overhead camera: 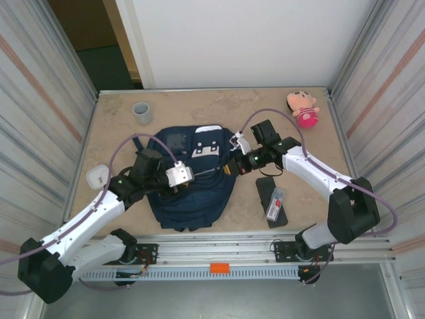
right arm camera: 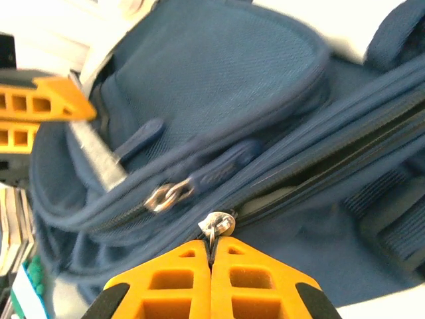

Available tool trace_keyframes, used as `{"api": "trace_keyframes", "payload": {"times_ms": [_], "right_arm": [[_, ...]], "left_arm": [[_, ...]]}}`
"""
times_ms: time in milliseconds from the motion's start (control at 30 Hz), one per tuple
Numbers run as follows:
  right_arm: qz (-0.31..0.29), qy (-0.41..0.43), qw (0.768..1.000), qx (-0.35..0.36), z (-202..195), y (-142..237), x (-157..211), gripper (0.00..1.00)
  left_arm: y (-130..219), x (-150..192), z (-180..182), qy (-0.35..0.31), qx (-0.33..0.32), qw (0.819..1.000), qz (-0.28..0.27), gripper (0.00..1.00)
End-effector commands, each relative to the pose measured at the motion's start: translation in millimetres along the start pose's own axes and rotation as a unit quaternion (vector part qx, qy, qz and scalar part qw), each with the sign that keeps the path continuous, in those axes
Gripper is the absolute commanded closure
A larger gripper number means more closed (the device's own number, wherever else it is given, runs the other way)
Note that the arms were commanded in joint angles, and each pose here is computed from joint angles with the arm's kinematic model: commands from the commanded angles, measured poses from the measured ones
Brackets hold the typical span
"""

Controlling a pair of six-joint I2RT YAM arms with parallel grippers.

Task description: Pack books, pencil case, and school supplies into a backpack

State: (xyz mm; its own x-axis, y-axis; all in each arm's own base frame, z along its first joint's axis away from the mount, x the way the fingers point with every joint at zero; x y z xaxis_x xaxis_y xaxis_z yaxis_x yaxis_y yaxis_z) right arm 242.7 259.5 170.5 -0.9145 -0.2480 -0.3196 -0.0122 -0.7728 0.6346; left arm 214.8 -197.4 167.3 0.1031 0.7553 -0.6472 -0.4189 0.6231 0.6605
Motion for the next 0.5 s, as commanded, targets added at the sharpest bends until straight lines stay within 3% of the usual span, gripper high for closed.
{"api": "trace_keyframes", "payload": {"times_ms": [0, 200, 367, 467], "right_arm": [[0.020, 0.003, 0.999, -0.025, 23, 14, 18, 1.00], [0.018, -0.048, 0.999, 0.019, 13, 21, 25, 1.00], [0.011, -0.071, 0.997, -0.032, 33, 11, 23, 1.00], [-0.002, -0.081, 0.996, -0.024, 29, 3, 21, 1.00]], "left_arm": [[6, -3, 39, 0.013, -0.087, 0.996, 0.026, 1.00], [7, 2, 45, 0.028, -0.104, 0.993, 0.038, 1.00], [6, -9, 38, 0.031, -0.080, 0.996, 0.010, 1.00], [5, -19, 34, 0.028, -0.069, 0.997, -0.016, 1.00]]}}
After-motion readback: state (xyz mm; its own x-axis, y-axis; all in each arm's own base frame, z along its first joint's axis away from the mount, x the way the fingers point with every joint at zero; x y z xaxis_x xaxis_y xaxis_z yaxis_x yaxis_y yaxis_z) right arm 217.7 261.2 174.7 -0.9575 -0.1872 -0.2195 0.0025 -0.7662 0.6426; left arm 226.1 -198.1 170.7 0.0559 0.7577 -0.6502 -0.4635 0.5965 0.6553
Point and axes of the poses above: each hand's point on the last joint's axis, 136 mm out from that joint toward the fingers, its own y axis back along the fingers, its own z axis along the line the jaws close on, x = y × z, the point moved 1 cm from there along y, back along the fingers, and after that the axes turned 9 degrees about -y, right-handed, at the moved point
